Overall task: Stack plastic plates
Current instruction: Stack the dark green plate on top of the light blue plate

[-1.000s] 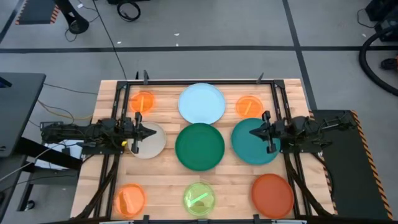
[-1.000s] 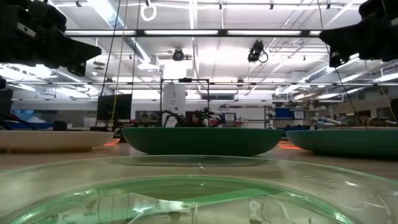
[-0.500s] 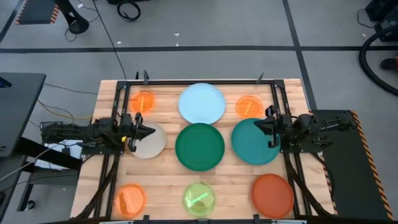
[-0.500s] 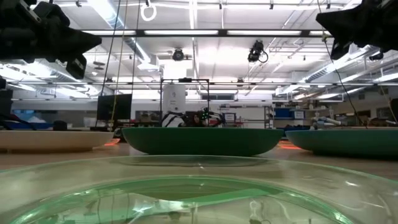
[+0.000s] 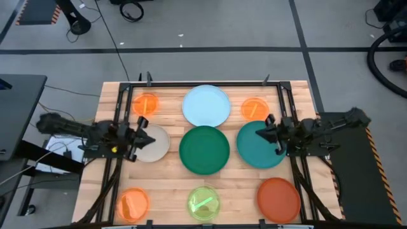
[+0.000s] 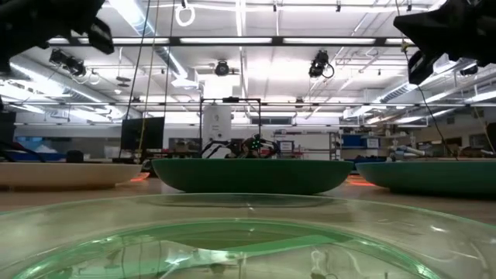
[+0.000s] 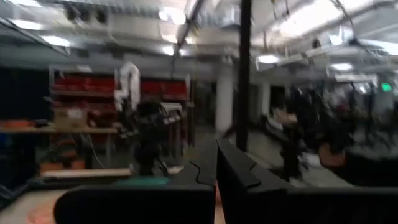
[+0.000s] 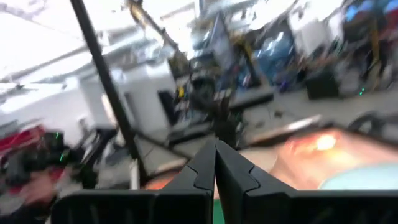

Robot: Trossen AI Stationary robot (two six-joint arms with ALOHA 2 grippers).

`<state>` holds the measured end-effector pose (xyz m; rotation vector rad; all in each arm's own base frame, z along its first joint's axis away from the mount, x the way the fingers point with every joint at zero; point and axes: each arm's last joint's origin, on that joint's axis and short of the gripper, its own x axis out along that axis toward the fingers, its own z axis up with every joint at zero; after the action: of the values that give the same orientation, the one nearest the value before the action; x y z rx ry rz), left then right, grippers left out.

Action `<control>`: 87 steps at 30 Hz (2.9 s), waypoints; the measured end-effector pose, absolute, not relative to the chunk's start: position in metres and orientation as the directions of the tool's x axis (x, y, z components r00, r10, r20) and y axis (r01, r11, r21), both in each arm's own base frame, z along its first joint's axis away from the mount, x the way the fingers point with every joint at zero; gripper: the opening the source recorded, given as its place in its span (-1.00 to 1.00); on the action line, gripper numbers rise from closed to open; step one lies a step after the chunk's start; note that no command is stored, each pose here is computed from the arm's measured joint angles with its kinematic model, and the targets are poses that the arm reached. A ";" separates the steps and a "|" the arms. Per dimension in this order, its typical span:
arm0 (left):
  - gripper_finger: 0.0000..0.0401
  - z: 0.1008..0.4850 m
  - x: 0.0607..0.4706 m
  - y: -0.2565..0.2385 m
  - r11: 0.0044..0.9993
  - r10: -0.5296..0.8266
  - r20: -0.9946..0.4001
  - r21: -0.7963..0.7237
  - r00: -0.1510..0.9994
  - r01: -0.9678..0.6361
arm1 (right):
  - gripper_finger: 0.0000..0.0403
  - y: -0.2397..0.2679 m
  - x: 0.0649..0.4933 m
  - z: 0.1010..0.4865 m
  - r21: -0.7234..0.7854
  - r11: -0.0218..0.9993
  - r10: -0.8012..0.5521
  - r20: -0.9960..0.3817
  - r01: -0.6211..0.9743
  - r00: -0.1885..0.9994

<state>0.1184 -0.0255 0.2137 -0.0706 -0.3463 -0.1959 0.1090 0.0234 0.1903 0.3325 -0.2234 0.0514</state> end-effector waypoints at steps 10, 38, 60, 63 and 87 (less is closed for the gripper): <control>-0.84 0.239 0.198 -0.086 0.963 -0.241 0.039 0.134 0.970 0.234 | -0.97 0.066 0.137 0.183 0.273 0.961 0.015 0.135 -0.052 0.991; -0.22 0.191 0.289 -0.175 0.922 0.001 -0.629 0.303 0.778 0.243 | -0.95 0.107 0.186 0.192 0.019 0.985 -0.172 0.017 0.172 0.985; -0.22 0.135 0.320 -0.141 0.950 0.037 -0.761 0.228 0.647 0.213 | -0.95 0.102 0.191 0.187 0.036 0.979 -0.200 -0.001 0.199 0.980; -0.23 0.127 0.322 -0.138 0.949 0.052 -0.776 0.234 0.629 0.210 | -0.95 0.102 0.191 0.187 0.048 0.979 -0.197 -0.003 0.197 0.980; -0.92 0.177 0.325 -0.178 0.861 0.149 -0.755 0.416 0.638 0.291 | -0.95 0.101 0.191 0.185 0.035 0.980 -0.198 -0.014 0.198 0.980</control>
<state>0.3254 -0.1780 0.1768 0.5445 0.8866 -0.0860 0.1910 0.1015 0.1852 0.0364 0.0104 -0.1994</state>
